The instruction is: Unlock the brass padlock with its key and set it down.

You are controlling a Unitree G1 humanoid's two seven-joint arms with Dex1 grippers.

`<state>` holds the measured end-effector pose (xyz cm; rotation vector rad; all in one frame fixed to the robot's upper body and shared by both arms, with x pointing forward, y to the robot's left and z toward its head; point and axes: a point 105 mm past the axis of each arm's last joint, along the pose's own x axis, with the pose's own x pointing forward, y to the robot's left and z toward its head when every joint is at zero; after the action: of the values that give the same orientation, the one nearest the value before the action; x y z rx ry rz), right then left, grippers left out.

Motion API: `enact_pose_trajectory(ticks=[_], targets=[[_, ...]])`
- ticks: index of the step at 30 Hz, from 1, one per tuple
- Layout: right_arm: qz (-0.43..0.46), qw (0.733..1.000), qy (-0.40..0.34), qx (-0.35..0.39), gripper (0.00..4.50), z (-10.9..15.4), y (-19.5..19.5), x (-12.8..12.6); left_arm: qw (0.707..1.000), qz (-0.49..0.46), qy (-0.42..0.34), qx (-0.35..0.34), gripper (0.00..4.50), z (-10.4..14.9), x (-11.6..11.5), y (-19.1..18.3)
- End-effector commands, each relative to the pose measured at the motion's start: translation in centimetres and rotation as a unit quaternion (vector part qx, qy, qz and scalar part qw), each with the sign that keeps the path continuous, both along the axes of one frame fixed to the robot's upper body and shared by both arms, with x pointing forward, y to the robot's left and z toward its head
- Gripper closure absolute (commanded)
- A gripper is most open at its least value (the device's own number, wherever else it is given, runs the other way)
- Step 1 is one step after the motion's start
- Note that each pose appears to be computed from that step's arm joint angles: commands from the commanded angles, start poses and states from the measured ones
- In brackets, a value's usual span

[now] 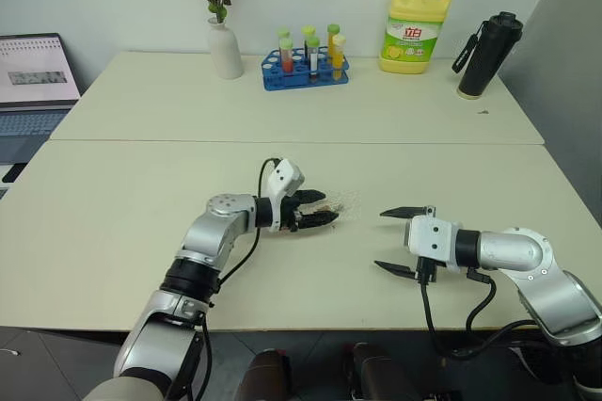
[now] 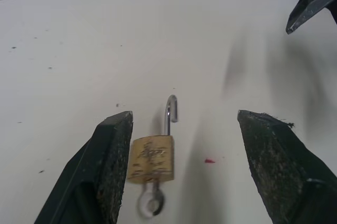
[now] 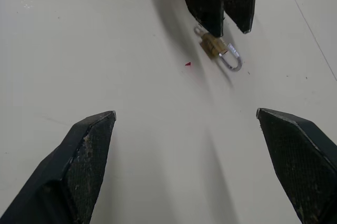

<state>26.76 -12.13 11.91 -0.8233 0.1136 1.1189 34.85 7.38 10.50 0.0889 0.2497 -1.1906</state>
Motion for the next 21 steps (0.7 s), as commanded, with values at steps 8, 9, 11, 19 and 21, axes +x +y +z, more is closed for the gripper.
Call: enact_pose_trajectory(ticks=[8,9,11,19,21], targets=[[-0.022,0.999,-0.001,0.042,0.00,2.5,-0.2,0.6,0.987,-0.019,-0.153,0.040,1.28,6.6,-2.5,4.1],[-0.021,0.999,0.002,0.043,0.00,2.6,-0.3,0.6,0.986,-0.015,-0.159,0.050,1.28,6.8,-2.7,4.5],[-0.017,0.999,0.014,0.044,0.00,2.8,-0.5,0.6,0.983,-0.008,-0.164,0.087,1.28,6.3,-3.8,6.1],[-0.003,0.998,0.046,0.043,0.00,3.7,-0.9,1.1,0.983,0.001,-0.144,0.117,1.28,5.2,-5.7,8.2],[0.000,0.998,0.049,0.043,0.00,3.8,-0.9,1.2,0.983,0.004,-0.143,0.119,1.28,5.2,-5.7,8.3]])
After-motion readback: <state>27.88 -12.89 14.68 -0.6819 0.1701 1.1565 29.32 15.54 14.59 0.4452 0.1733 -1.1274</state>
